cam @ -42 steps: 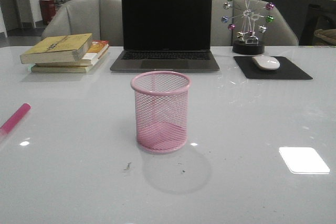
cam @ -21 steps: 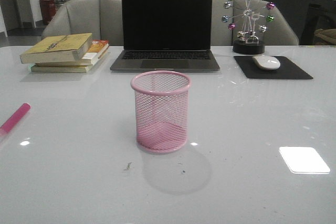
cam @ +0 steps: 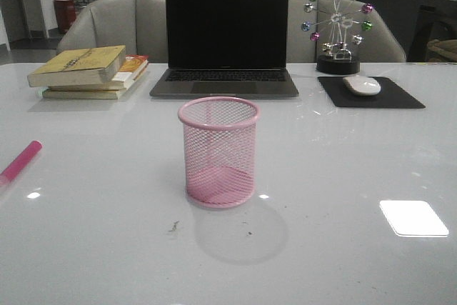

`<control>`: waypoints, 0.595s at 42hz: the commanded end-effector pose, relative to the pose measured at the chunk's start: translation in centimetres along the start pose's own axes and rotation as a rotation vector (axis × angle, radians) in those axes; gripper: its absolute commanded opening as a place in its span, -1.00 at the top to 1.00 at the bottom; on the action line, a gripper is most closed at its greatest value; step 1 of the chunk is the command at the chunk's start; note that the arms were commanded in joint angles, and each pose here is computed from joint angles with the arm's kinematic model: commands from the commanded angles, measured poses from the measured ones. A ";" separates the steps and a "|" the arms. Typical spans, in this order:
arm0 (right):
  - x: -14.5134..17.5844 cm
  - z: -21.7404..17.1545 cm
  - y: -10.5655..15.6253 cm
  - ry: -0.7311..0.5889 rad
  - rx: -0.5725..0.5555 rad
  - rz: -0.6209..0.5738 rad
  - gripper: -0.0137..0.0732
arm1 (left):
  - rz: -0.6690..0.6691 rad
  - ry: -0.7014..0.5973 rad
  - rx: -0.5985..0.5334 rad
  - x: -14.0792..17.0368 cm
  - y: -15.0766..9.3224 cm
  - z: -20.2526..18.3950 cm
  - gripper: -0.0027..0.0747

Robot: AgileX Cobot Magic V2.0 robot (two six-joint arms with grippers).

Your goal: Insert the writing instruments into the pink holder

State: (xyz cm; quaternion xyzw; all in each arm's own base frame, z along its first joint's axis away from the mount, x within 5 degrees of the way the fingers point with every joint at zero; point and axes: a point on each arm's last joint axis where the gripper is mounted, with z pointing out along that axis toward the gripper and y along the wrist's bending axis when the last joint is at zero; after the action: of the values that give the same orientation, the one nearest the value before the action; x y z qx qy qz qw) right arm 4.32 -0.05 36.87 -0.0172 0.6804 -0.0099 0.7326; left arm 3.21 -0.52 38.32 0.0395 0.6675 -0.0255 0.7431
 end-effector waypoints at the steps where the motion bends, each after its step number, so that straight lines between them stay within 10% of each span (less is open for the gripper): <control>1: -0.8 1.6 -0.1 0.052 0.011 -0.027 0.56 | -0.020 0.055 0.016 -1.0 0.0 1.7 0.68; 25: 6.9 8.6 0.1 0.823 0.008 -0.006 0.43 | -0.056 0.622 0.054 5.3 -0.3 8.6 0.63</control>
State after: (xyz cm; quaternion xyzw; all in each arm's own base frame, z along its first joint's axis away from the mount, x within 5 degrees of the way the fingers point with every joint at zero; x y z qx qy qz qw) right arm 12.38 0.04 29.89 -0.0176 0.9226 -0.0165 0.3849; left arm 11.27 -1.35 32.98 0.0506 0.8765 -0.0444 0.4767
